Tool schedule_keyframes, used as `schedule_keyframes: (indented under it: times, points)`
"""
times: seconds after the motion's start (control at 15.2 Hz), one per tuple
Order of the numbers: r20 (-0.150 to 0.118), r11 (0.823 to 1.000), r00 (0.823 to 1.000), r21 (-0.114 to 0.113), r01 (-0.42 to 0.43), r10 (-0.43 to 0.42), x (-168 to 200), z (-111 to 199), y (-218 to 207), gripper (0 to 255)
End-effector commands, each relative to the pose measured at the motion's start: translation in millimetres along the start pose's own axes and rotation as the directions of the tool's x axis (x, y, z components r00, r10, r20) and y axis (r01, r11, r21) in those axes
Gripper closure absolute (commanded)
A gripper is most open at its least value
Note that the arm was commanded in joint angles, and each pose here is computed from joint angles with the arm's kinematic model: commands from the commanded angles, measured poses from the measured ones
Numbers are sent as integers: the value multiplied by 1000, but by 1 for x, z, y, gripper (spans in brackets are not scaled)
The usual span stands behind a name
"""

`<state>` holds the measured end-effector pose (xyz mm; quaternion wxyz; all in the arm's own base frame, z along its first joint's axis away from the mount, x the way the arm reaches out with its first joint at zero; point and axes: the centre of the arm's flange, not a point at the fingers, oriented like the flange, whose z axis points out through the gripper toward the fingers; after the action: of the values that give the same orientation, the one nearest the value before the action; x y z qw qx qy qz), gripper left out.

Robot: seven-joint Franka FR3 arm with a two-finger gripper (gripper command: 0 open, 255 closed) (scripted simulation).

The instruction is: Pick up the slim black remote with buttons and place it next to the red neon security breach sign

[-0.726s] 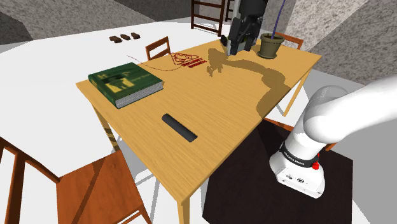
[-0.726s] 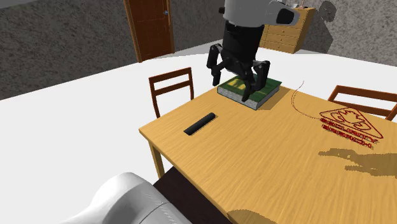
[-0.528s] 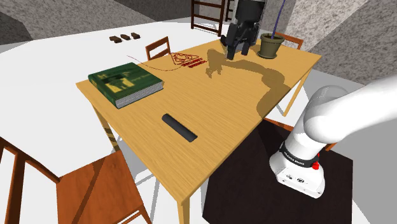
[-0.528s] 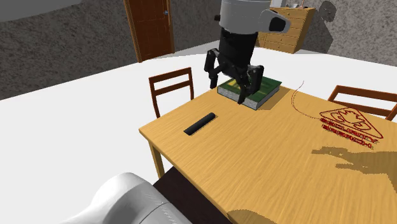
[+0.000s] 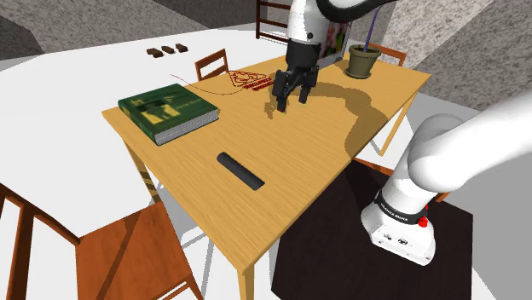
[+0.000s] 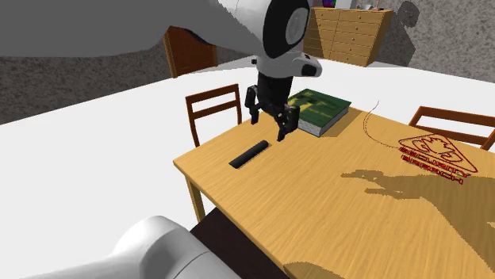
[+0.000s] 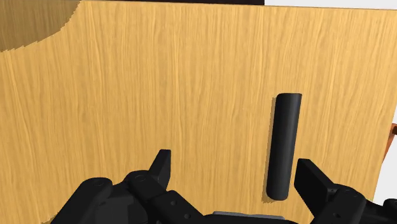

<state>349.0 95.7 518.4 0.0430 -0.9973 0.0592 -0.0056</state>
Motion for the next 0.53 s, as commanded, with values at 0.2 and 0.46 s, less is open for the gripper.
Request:
schedule_keyframes:
  times: [0.2, 0.46]
  points:
    - [2, 1000, 1000, -1, -15, 15, 16, 53, -37, 0]
    - [5, 1000, 1000, -3, -26, 26, 29, 96, -66, 0]
